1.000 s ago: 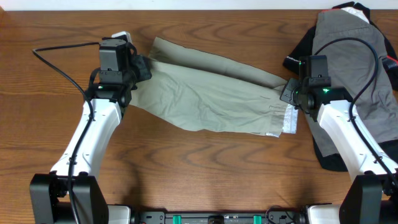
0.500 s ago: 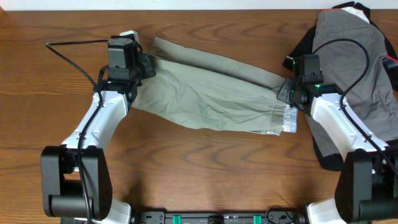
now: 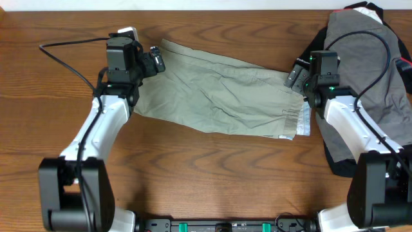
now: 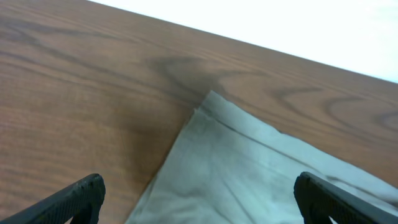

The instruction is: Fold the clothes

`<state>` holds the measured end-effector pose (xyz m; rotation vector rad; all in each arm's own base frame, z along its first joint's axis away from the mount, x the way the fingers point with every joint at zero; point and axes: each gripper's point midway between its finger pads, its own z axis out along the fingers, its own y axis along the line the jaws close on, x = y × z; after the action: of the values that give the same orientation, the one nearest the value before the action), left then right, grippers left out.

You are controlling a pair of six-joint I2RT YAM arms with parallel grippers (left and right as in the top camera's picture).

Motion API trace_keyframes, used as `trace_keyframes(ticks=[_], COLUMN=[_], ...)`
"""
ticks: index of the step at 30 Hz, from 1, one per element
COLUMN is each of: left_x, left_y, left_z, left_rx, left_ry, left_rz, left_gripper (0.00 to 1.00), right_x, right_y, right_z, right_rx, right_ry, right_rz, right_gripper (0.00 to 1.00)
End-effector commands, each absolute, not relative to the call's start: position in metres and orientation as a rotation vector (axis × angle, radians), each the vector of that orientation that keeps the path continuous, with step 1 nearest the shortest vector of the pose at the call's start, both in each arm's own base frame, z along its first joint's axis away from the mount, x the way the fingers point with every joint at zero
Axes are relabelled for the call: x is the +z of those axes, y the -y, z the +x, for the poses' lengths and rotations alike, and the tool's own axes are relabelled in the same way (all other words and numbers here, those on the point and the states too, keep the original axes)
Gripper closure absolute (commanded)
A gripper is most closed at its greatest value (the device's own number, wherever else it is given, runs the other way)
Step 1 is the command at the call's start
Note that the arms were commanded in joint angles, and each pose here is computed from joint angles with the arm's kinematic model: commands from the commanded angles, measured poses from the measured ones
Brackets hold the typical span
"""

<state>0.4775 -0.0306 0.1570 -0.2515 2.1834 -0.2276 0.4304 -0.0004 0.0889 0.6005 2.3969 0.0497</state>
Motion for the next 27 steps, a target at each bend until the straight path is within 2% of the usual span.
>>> trace_keyframes(ticks=[1, 6, 15, 19, 27], left_x=[0.187, 0.18, 0.161, 0.154, 0.135], left_y=[0.037, 0.04, 0.039, 0.039, 0.041], left_z=[0.469, 0.452, 0.438, 0.44, 0.442], left_rx=[-0.261, -0.265, -0.168, -0.165, -0.175], left_ry=[-2.147, -2.221, -2.313, -2.328, -2.37], left_rz=[-0.185, -0.155, 0.032, 0.037, 0.04], left_gripper=[0.02, 0.02, 0.02, 0.02, 0.02], right_x=[0.116, 0.11, 0.077, 0.085, 0.079], right_y=[-0.009, -0.026, -0.04, -0.058, -0.065], right_z=[0.435, 0.427, 0.371, 0.382, 0.415], right_rx=[0.106, 0.198, 0.276, 0.346, 0.321], right_ry=[-2.36, -2.425, -2.697, -2.656, -2.558], right_rz=[0.464, 0.393, 0.412, 0.213, 0.165], right_gripper=[0.03, 0.05, 0.05, 0.07, 0.15])
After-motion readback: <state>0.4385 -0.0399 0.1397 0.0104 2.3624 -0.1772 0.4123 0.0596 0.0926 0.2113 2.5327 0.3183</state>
